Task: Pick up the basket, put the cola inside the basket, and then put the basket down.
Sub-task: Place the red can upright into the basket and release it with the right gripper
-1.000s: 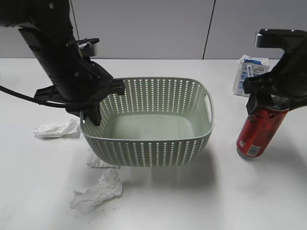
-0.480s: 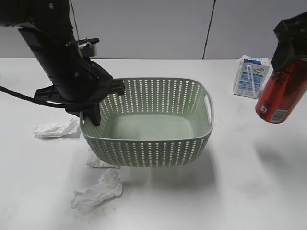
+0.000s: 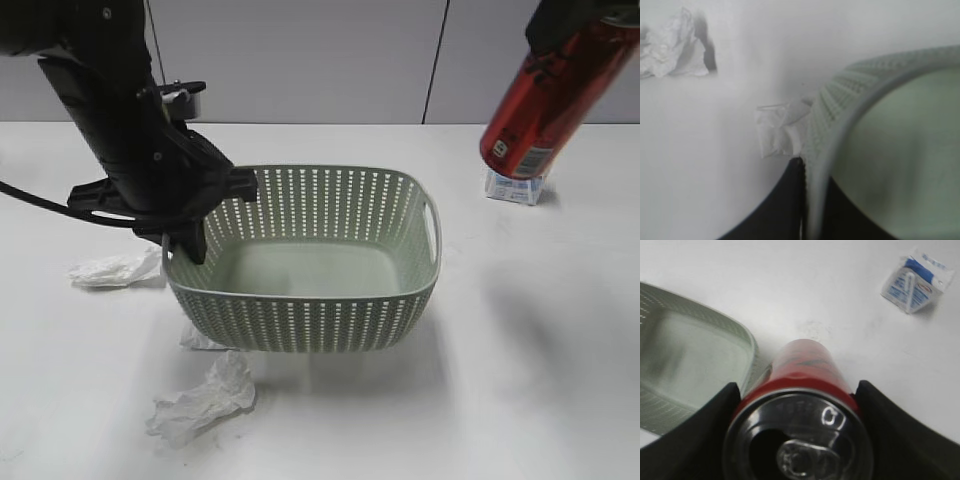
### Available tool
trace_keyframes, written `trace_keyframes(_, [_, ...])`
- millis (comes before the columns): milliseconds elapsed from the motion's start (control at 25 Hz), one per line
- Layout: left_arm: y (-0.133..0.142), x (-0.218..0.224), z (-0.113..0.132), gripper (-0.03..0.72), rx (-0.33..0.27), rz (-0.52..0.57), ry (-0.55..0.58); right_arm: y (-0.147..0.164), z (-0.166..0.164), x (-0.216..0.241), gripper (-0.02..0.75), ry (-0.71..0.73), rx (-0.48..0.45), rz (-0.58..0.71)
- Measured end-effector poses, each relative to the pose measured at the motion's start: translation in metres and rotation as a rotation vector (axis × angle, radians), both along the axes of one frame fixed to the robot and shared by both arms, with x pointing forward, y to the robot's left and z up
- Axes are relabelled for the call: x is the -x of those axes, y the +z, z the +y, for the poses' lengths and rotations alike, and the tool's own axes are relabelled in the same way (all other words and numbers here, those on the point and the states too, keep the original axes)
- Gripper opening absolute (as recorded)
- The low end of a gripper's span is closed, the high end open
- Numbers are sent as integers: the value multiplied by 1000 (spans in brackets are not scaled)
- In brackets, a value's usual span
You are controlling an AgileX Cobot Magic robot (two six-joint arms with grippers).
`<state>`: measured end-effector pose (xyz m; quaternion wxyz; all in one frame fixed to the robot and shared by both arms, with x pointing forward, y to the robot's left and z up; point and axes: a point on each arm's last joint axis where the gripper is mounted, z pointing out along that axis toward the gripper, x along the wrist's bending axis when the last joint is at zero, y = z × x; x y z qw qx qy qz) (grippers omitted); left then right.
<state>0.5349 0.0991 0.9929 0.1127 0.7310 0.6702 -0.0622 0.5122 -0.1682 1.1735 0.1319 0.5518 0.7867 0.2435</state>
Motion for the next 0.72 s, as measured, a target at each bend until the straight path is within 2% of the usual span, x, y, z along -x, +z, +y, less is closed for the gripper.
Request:
trace_keyframes(160, [0, 0, 0, -3, -5, -6, -3, 7, 23, 12, 503, 83, -20, -17])
trace_keyframes(320, [0, -3, -1, -3, 8, -33, 2, 1, 49, 21, 503, 172, -13, -2])
trace_keyframes(560, [1, -4, -1, -3, 13, -60, -32, -47, 100, 8, 503, 267, 48, 94])
trace_keyframes(720, [1, -5, -1, -3, 13, -61, -37, -82, 120, -5, 501, 285, 85, 147])
